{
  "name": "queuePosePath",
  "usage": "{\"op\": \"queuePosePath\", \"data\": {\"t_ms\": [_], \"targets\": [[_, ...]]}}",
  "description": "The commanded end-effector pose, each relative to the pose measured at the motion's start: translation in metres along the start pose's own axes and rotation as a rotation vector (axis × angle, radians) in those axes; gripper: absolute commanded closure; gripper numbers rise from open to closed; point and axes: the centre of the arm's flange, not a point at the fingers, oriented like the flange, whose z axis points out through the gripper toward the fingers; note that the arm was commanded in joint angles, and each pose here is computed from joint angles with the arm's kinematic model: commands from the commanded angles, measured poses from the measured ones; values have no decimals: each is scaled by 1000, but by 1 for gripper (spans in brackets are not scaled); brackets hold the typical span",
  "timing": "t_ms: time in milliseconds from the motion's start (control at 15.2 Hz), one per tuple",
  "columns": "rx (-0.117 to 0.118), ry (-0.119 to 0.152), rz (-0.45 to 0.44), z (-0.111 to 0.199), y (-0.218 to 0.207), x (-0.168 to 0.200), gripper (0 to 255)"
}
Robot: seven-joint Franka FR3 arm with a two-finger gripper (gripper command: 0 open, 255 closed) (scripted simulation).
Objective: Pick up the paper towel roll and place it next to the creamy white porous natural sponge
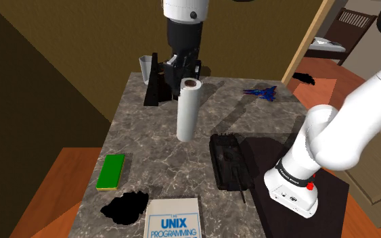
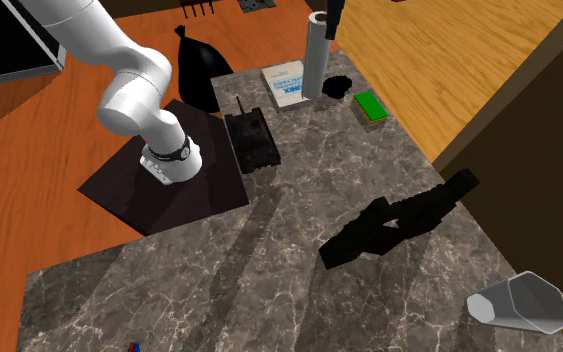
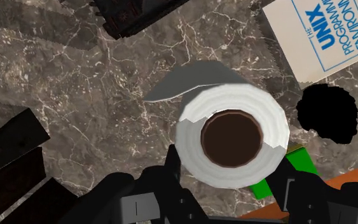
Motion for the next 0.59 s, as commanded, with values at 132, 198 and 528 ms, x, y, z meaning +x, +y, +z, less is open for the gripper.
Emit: {"op": "queuePosePath", "data": {"t_ms": [132,198,528], "targets": [[1,0,1,8,-53,5,255],[1,0,1,10,-66,5,255],[1,0,1,20,-131,9,255]]}}
